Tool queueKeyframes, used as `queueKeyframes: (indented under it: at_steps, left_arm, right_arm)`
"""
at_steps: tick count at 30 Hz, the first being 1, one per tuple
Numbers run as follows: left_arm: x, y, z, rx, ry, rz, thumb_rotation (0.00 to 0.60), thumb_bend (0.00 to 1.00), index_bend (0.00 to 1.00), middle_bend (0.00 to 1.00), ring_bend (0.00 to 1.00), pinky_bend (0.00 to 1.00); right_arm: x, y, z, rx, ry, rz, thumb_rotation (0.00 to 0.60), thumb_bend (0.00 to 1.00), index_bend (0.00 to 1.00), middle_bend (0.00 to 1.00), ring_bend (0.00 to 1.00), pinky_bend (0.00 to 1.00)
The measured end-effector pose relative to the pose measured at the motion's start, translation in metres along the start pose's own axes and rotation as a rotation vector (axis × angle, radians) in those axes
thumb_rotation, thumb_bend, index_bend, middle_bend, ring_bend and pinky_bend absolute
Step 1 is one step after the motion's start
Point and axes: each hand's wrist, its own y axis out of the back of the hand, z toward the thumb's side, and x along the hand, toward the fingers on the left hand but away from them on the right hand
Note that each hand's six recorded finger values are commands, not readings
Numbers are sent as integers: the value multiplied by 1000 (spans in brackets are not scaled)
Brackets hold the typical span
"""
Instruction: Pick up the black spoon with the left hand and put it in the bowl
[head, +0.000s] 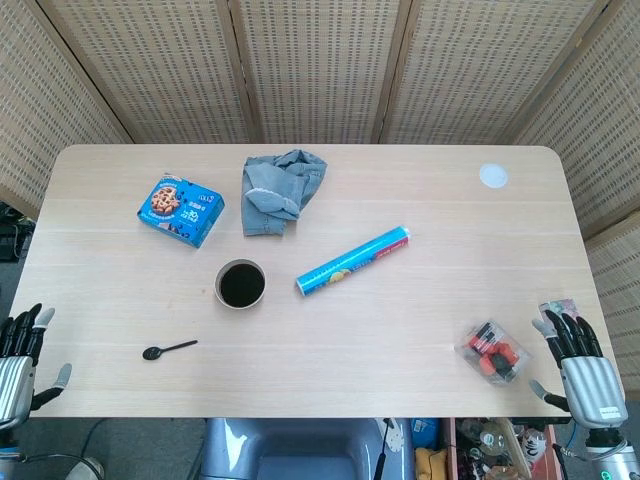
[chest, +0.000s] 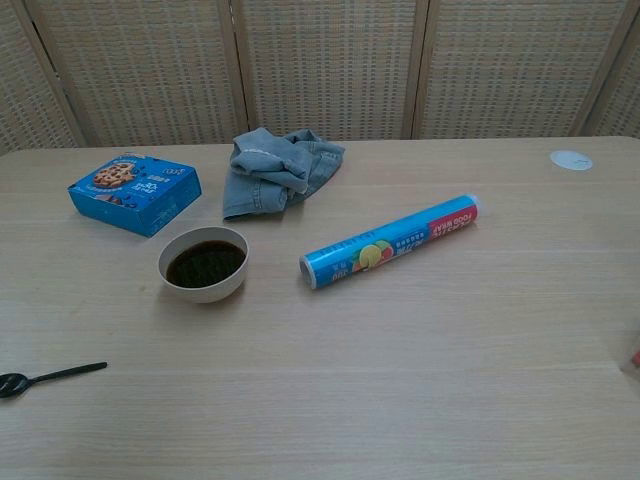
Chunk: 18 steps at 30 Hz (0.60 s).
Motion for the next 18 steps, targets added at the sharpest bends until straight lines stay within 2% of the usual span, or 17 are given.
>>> queueKeyframes:
  at_steps: [18]
  left_arm:
    - [2,-2,2,32,-19,-8,600,365,0,0,0,0]
  right_arm:
    - [1,0,-2,-1,-4,-1,600,213,171,137,0,0]
